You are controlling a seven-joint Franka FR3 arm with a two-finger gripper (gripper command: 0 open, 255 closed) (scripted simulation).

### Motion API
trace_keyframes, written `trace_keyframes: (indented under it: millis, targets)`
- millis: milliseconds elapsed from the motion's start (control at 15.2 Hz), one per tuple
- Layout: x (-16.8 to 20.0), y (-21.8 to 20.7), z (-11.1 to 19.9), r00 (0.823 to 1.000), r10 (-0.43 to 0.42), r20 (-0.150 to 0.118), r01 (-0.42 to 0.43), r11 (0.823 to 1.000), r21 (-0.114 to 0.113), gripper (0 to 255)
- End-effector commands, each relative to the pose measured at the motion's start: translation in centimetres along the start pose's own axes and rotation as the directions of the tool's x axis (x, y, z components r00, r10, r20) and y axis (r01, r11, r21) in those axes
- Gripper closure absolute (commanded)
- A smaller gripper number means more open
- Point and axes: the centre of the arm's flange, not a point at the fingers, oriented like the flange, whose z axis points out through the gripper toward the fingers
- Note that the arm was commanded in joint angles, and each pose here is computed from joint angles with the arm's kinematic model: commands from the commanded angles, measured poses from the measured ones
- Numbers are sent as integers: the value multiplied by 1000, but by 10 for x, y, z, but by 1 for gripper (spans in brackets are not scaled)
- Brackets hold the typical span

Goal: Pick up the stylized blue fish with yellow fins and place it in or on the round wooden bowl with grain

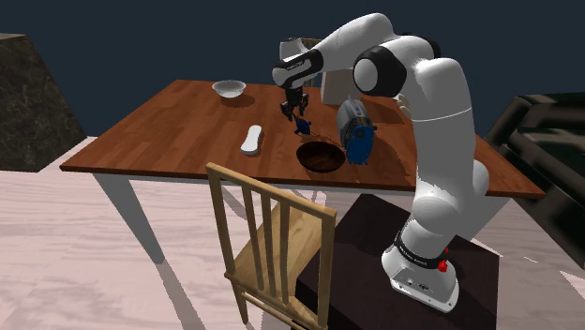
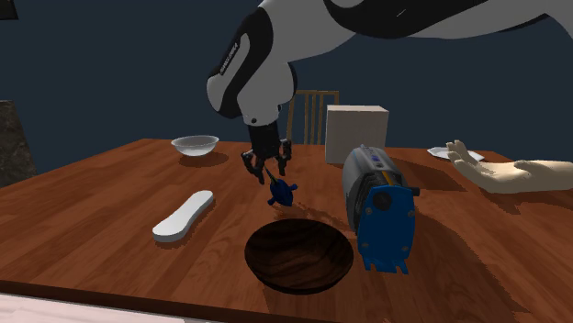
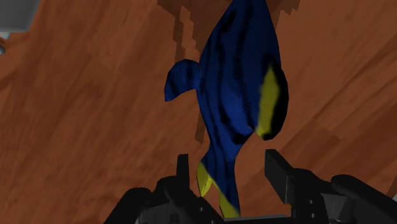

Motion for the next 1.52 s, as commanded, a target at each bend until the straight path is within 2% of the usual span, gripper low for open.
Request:
trace_keyframes:
  millis: [0,528,1452]
  targets:
    - [0,0,0,1000,0,0,0,1000,0,255]
    - [0,0,0,1000,0,0,0,1000,0,255]
    - [4,13,-73,1000,0,0,0,1000,0,255]
